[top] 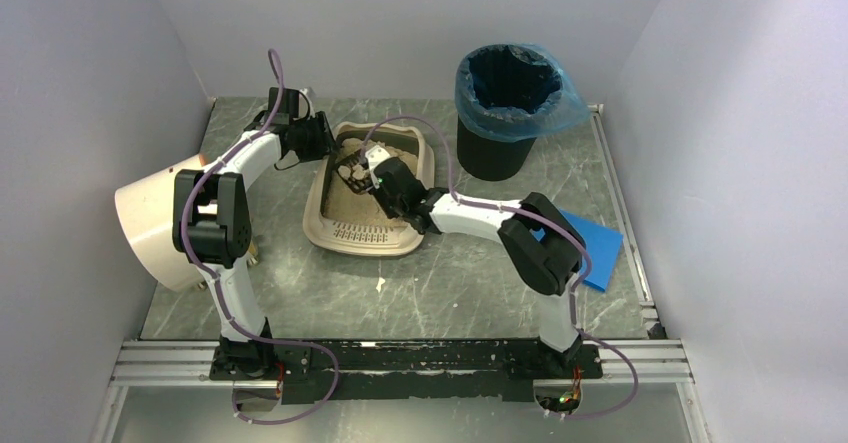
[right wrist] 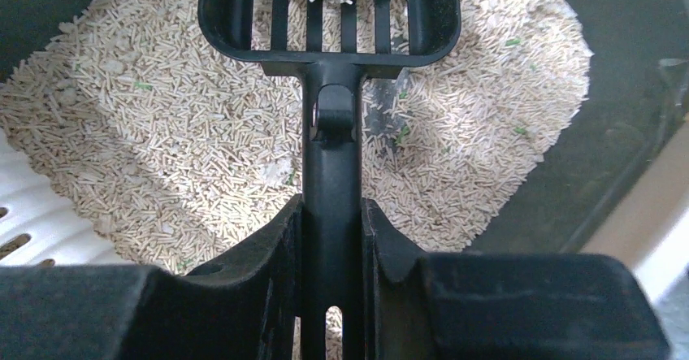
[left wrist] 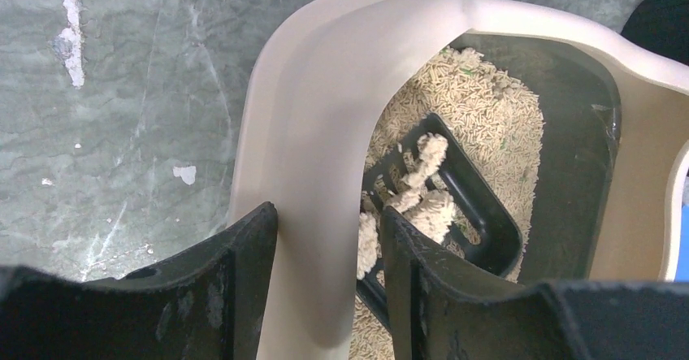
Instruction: Clean the litter box
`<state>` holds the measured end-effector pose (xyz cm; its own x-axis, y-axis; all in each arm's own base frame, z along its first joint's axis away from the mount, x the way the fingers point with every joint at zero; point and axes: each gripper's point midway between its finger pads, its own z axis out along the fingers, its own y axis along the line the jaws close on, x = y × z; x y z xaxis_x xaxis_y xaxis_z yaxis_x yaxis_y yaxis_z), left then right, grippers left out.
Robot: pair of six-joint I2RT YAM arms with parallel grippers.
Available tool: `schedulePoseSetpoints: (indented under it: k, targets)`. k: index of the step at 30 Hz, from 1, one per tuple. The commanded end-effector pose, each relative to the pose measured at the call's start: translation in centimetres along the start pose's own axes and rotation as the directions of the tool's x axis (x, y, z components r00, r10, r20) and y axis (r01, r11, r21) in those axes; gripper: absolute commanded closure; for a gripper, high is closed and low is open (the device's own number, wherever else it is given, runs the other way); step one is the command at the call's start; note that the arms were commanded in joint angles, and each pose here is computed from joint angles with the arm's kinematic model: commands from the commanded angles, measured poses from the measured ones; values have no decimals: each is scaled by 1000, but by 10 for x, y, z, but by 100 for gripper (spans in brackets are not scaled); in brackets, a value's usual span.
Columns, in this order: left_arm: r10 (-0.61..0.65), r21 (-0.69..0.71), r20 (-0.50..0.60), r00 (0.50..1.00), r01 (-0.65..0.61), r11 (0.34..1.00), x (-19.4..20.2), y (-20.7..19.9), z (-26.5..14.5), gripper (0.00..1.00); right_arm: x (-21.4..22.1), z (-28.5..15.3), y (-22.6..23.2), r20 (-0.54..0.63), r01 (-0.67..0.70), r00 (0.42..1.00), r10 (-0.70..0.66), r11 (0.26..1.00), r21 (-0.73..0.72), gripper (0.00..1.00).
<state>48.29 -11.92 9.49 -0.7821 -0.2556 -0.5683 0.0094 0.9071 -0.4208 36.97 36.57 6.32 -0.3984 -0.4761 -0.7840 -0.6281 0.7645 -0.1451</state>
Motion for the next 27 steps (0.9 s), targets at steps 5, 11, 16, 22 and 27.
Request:
schedulePoseSetpoints:
  k: [5,11,16,22,27]
  targets:
    - [-3,102,16,1000,2,995,-7,-33,-17,42,-28,-31,-9,78,9,997,-10,1000,12,100]
    - [-7,69,34,999,4,998,-13,-31,-25,34,-25,-55,-16,84,10,996,-11,1000,18,100]
    - [5,91,70,998,-11,996,-27,-43,-41,29,-23,-79,-24,105,14,994,-18,999,35,100]
    - [-7,94,107,994,-3,996,-34,-48,-57,2,-16,-93,-34,93,-5,996,-2,997,78,100]
    - [-3,70,160,987,-8,998,-41,-48,-76,2,-21,-101,-35,124,80,988,-96,989,127,100]
